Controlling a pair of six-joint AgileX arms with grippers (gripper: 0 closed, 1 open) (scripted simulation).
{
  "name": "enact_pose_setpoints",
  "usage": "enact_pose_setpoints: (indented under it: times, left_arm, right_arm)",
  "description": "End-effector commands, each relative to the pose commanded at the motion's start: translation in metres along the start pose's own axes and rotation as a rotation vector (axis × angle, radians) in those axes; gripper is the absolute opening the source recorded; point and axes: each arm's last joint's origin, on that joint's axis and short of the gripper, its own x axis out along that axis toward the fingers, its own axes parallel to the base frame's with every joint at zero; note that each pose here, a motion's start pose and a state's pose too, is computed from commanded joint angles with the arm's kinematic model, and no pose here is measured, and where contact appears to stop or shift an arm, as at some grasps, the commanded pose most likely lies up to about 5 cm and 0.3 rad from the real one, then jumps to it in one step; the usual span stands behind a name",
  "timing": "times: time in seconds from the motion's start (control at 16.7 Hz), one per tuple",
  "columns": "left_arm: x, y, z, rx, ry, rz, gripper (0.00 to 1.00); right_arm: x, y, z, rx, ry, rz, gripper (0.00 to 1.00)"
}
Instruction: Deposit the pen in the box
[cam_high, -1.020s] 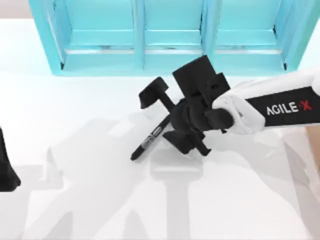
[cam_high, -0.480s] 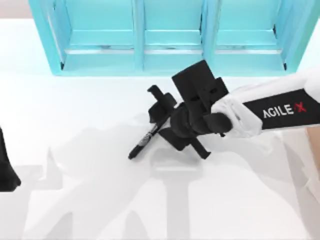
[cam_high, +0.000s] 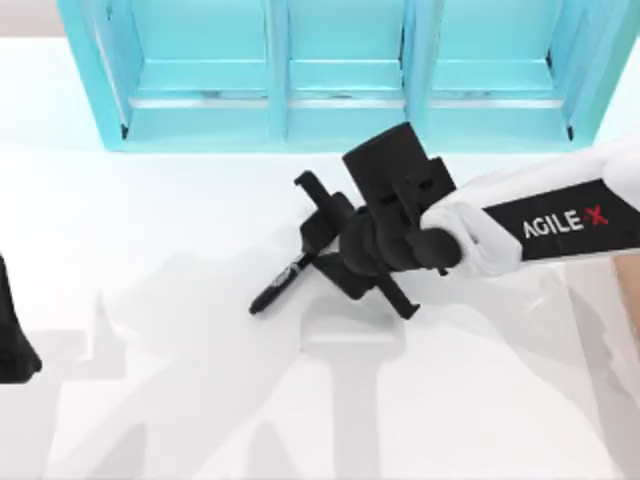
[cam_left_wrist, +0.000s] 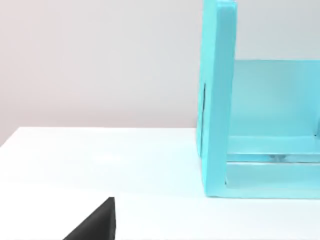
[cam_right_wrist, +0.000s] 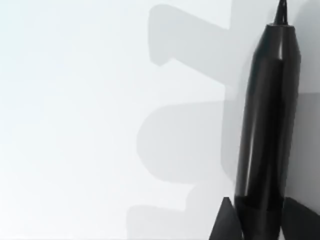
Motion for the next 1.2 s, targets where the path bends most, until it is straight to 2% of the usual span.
enact_pose_setpoints:
  times: [0.18, 0.24, 0.48, 0.72, 0.9, 1.2]
  left_arm:
    - [0.0, 0.0, 0.0, 0.0, 0.0, 0.0, 1.0]
    - [0.0, 0.0, 0.0, 0.0, 0.0, 0.0, 1.0]
    - [0.0, 0.0, 0.0, 0.0, 0.0, 0.0, 1.0]
    - [0.0, 0.0, 0.0, 0.0, 0.0, 0.0, 1.0]
    - [0.0, 0.0, 0.0, 0.0, 0.0, 0.0, 1.0]
    - [0.0, 0.0, 0.0, 0.0, 0.0, 0.0, 1.0]
  right_arm:
    - [0.0, 0.0, 0.0, 0.0, 0.0, 0.0, 0.0]
    - [-0.015, 0.012, 0.005, 0.001, -0.009, 0.031, 0.0]
    - [-0.036, 0.037, 0.006, -0.004, -0.015, 0.068, 0.0]
    - [-0.065, 0.054, 0.005, 0.005, -0.005, 0.005, 0.0]
    - [-0.091, 0.074, 0.005, 0.001, -0.01, 0.03, 0.0]
    - [-0.092, 0.074, 0.005, 0.003, -0.009, 0.029, 0.0]
